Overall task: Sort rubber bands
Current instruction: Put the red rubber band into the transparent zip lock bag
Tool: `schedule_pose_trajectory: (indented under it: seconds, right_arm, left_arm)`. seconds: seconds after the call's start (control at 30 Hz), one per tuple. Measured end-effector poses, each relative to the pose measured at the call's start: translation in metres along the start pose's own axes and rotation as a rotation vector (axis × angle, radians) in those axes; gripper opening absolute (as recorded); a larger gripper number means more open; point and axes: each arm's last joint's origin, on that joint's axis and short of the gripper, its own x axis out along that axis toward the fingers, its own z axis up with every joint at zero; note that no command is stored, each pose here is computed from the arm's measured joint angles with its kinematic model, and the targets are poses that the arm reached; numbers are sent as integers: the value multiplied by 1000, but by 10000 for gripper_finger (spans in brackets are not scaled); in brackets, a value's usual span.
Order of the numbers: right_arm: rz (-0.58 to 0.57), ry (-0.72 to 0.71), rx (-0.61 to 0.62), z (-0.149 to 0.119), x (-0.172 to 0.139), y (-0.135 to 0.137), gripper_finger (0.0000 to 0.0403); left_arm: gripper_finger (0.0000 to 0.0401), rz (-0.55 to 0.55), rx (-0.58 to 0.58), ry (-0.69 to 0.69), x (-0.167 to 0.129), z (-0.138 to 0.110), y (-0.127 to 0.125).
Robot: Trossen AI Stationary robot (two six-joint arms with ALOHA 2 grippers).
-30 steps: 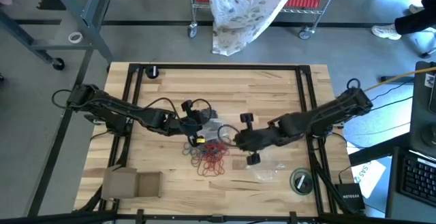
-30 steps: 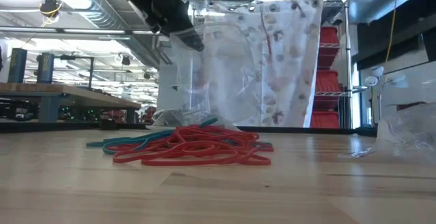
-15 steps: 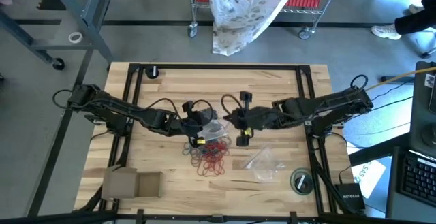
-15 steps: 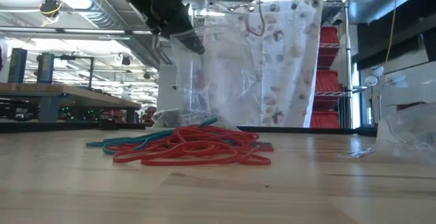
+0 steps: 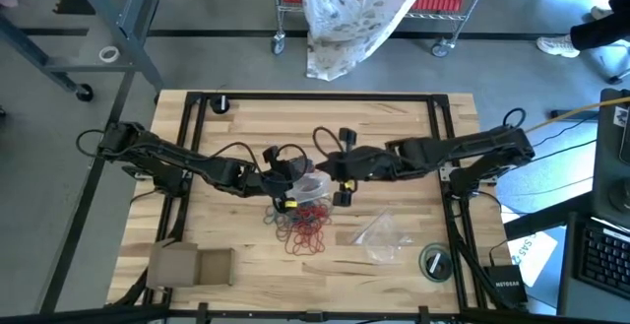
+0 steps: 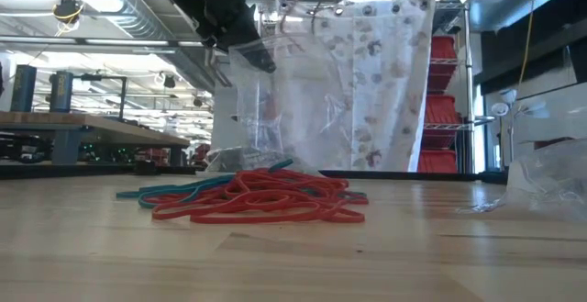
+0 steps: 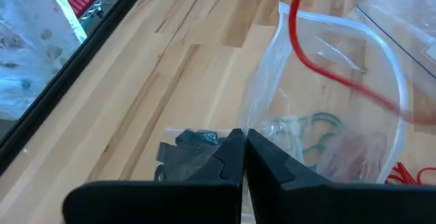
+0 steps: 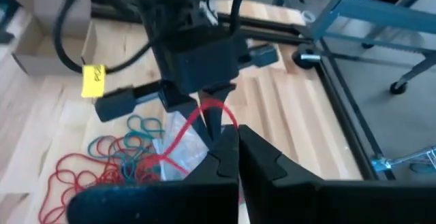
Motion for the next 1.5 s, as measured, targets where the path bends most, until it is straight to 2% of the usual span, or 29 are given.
schedule_pose_trajectory:
  seconds: [0.37,0.57,0.9,1.17,1.27,1.5]
  right_arm:
    - [-2,56,11,-6,11,4,1]
    - [-87,155,59,-17,13,1,1]
    - [-120,30,155,-4,16,-5,1]
    - [-175,86,196,-11,19,-16,1]
    - [-160,95,190,-11,18,-14,1]
    - [-24,103,159,-11,20,-4,1]
  left_arm:
    - [1,0,0,0,0,0,0]
    - [1,0,0,0,0,0,0]
    - [1,-3,-11,-16,0,2,0]
    - [1,-4,-12,-17,0,2,0]
    - [1,-4,-12,-17,0,2,0]
    - [1,-6,-17,-30,-1,3,0]
